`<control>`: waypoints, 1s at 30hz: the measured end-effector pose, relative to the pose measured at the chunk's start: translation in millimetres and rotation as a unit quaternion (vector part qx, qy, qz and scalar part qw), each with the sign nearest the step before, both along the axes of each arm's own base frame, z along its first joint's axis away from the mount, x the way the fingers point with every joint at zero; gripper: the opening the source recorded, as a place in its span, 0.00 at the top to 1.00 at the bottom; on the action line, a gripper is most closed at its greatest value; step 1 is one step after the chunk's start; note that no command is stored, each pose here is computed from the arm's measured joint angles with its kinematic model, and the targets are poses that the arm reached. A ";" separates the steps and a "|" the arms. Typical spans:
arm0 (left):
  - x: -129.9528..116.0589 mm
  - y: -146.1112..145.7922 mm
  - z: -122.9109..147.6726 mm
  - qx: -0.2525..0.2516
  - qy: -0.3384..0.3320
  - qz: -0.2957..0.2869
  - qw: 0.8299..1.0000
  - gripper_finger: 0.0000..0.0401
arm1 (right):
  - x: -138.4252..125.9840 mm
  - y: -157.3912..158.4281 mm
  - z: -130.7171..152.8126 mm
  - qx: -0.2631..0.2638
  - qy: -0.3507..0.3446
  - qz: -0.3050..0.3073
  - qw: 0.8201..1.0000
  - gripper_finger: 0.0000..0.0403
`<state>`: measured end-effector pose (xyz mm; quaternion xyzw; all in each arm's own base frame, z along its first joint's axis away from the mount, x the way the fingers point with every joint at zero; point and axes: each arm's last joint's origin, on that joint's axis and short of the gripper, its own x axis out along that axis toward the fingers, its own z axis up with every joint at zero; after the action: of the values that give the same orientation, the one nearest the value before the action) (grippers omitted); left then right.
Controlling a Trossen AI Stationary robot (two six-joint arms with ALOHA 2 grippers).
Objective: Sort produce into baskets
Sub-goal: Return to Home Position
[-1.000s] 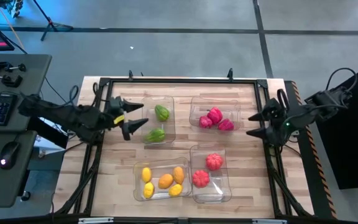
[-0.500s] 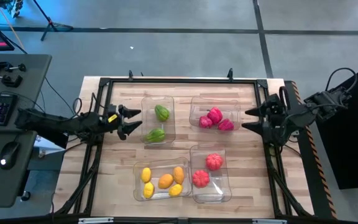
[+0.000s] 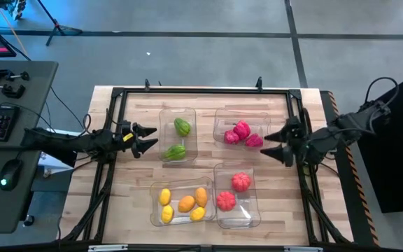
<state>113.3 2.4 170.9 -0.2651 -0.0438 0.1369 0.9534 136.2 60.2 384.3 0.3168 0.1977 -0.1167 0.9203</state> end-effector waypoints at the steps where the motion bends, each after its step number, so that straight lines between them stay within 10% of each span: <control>1: 0.0 0.0 -0.1 0.000 0.000 0.000 1.000 0.12 | 0.8 0.9 -7.6 0.013 -0.019 0.008 1.000 0.07; 16: 0.3 -1.2 -1.4 0.000 0.008 -0.021 1.000 0.12 | -22.3 -39.6 -119.1 -0.045 -0.264 0.068 0.961 0.07; 30: 0.3 -1.1 -1.7 -0.002 0.008 -0.019 1.000 0.12 | -44.7 -47.5 -187.3 -0.135 -0.314 0.088 0.936 0.07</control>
<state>113.7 1.2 169.3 -0.2670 -0.0304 0.1207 0.9556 91.5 12.7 197.0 0.1915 -0.0920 0.0445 0.9762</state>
